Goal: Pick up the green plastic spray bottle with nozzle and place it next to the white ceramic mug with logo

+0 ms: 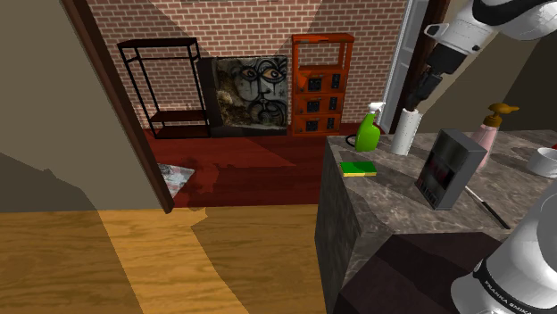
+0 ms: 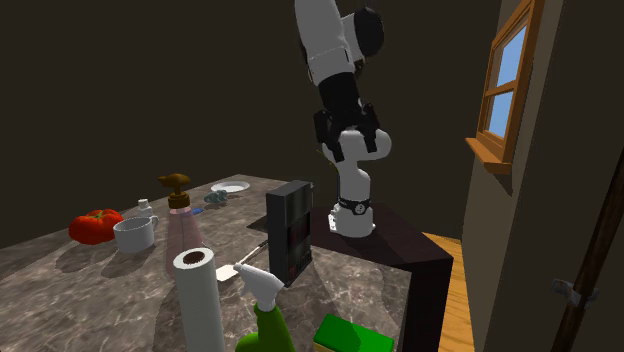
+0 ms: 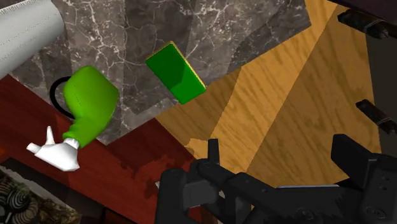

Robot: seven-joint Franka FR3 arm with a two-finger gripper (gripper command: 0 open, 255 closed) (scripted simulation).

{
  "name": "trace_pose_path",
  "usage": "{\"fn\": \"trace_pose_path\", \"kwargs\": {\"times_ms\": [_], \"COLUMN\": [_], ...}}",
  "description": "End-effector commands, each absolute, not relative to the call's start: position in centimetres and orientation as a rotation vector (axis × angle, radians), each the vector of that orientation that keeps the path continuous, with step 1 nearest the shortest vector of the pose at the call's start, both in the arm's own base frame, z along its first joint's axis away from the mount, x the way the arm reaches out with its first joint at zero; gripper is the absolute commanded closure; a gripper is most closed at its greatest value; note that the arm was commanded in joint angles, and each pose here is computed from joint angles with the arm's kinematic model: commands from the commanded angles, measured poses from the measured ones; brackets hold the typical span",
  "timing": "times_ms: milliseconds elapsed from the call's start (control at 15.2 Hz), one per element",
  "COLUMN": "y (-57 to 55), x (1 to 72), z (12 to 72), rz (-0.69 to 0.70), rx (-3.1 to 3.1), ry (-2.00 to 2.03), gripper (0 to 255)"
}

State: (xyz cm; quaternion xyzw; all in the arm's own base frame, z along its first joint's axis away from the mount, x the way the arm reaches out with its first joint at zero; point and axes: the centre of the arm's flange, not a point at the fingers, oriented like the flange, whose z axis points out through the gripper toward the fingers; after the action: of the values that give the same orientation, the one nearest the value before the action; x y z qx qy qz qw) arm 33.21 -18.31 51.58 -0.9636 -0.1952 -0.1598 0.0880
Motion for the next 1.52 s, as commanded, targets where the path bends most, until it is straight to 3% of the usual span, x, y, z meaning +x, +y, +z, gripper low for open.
{"fn": "trace_pose_path", "kwargs": {"times_ms": [0,1452], "y": [-20.7,-42.1], "x": [34.0,47.7], "z": [50.3,33.3], "rz": [-0.494,-0.654], "rx": [-2.851,-2.583], "ry": [-0.638,-1.174], "gripper": [0,0]}}
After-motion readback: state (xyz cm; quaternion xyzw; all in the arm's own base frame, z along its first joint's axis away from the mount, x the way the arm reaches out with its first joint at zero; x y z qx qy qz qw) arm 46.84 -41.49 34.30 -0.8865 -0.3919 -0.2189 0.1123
